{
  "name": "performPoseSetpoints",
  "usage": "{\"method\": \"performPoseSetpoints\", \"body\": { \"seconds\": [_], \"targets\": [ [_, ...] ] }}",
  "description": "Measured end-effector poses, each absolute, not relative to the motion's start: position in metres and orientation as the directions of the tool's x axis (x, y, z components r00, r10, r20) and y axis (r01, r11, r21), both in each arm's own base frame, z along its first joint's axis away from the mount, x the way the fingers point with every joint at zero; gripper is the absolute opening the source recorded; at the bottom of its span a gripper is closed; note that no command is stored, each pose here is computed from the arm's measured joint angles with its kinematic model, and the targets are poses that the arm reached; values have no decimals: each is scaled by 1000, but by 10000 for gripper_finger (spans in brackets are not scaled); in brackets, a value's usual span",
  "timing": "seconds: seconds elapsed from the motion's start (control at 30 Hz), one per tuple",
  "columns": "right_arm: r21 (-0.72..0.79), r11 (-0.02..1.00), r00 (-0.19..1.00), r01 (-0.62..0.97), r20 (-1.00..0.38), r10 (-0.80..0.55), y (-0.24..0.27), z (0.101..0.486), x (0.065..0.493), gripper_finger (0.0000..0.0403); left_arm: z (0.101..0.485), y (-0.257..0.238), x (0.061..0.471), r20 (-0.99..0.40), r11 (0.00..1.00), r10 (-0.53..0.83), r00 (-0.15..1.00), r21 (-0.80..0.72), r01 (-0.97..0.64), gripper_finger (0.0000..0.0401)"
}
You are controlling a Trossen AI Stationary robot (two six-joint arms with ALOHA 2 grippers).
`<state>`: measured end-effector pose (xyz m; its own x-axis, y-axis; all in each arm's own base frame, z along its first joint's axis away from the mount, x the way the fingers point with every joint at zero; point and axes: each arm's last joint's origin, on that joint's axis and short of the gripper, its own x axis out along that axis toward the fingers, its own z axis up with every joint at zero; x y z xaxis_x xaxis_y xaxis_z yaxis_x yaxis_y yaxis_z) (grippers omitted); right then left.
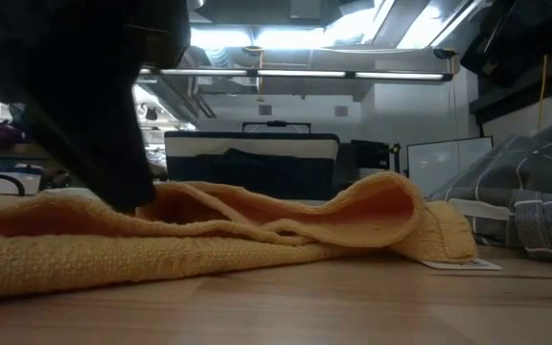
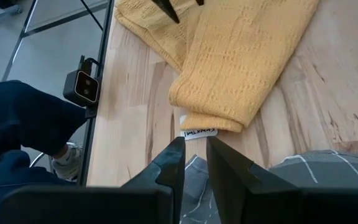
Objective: Fold towel
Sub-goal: Fold the yellow towel
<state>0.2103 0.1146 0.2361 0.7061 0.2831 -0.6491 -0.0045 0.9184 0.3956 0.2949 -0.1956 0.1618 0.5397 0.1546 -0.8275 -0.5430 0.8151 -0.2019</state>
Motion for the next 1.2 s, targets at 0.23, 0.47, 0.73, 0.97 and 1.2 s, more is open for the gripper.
{"method": "performPoseSetpoints", "body": {
  "seconds": [0.23,0.47,0.73,0.97,1.2],
  "targets": [
    [393,919,708,-2,-649,279,114,236,210,72,163,-182,302,-794,805,248,555,-150,-575,214],
    [397,918,705,-6,-649,285,115,236,210,72,162,-177,305,-799,807,256,545,-134,-576,192],
    [397,918,705,-6,-649,285,115,236,210,72,158,-183,292,-862,823,215,460,-94,-560,108],
    [397,918,705,-6,-650,285,115,236,210,72,157,-183,285,-866,798,258,429,-60,-599,10],
    [397,918,705,-6,-650,285,115,236,210,72,157,-183,286,-866,797,252,432,-68,-600,30]
  ]
}}
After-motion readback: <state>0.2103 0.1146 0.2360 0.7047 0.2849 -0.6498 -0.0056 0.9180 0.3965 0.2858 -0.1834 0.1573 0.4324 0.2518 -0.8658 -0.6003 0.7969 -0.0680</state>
